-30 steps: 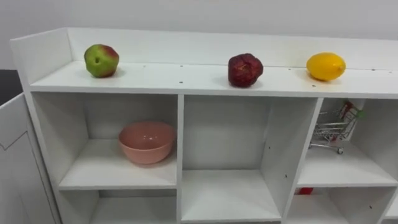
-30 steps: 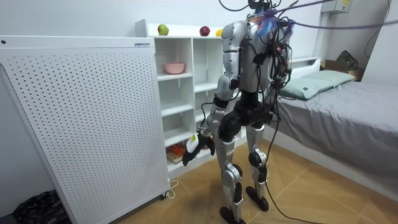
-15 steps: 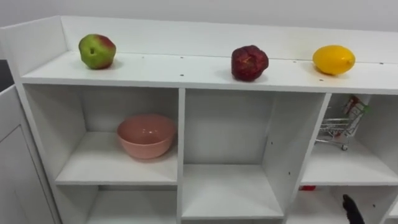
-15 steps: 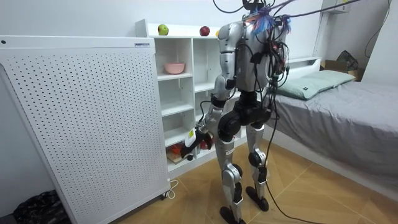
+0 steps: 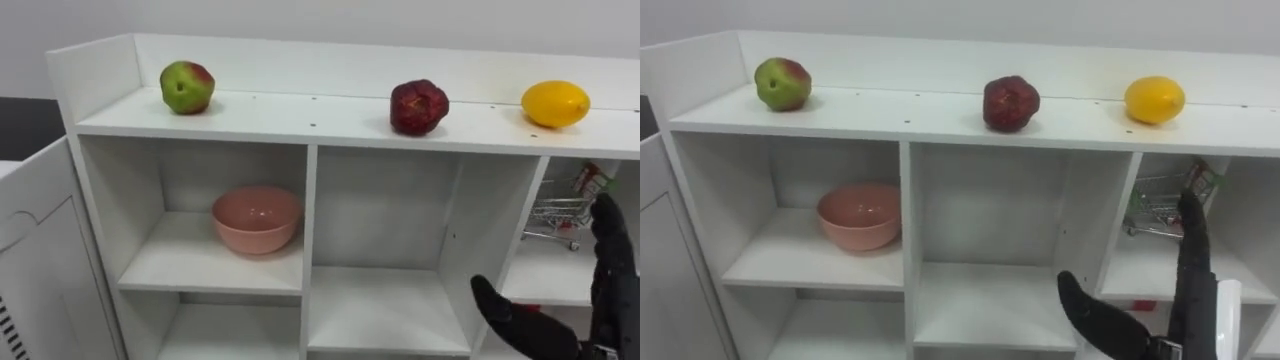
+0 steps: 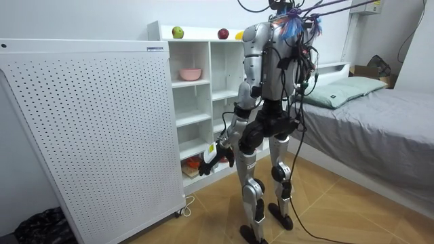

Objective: Arrange fruit in the closet

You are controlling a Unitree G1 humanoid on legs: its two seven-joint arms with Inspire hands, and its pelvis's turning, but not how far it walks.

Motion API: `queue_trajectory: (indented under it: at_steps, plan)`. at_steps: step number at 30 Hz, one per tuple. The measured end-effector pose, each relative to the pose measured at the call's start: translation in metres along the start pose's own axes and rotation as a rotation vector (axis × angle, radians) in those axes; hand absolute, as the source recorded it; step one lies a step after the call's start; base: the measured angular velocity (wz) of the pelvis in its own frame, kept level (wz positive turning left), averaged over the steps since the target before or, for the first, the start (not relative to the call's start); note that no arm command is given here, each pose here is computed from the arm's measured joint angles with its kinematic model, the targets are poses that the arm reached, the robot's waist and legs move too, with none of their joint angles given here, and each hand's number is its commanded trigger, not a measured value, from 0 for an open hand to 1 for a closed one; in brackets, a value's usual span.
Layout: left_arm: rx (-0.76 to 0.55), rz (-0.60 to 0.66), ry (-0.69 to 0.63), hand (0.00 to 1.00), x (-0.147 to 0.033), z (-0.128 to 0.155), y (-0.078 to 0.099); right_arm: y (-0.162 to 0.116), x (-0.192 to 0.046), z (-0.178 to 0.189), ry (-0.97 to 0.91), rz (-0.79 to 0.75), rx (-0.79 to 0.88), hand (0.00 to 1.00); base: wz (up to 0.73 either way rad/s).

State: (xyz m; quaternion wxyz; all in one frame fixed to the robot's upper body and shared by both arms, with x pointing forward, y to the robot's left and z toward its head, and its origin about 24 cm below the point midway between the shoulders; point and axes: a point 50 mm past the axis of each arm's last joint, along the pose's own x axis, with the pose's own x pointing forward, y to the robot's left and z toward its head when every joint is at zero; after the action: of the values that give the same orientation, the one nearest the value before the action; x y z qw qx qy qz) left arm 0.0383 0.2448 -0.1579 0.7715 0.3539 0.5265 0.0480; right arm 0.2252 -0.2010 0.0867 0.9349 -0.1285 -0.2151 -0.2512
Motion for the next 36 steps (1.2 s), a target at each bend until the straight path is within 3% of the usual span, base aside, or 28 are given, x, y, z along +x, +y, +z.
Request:
queue_trajectory:
  at_steps: [16, 28, 36]
  plan:
    - [0.009, -0.061, 0.015, 0.00, 0.001, -0.001, -0.001, 0.014, 0.047, 0.038, -0.206, -0.047, 0.090, 0.00, 0.02]
    - [0.032, -0.129, 0.012, 0.00, 0.003, 0.003, 0.000, 0.009, 0.079, 0.049, -0.209, 0.011, 0.181, 0.00, 0.10]
    - [0.060, -0.164, 0.017, 0.00, 0.002, 0.001, -0.001, 0.010, 0.081, 0.045, -0.175, 0.050, 0.194, 0.00, 0.06]
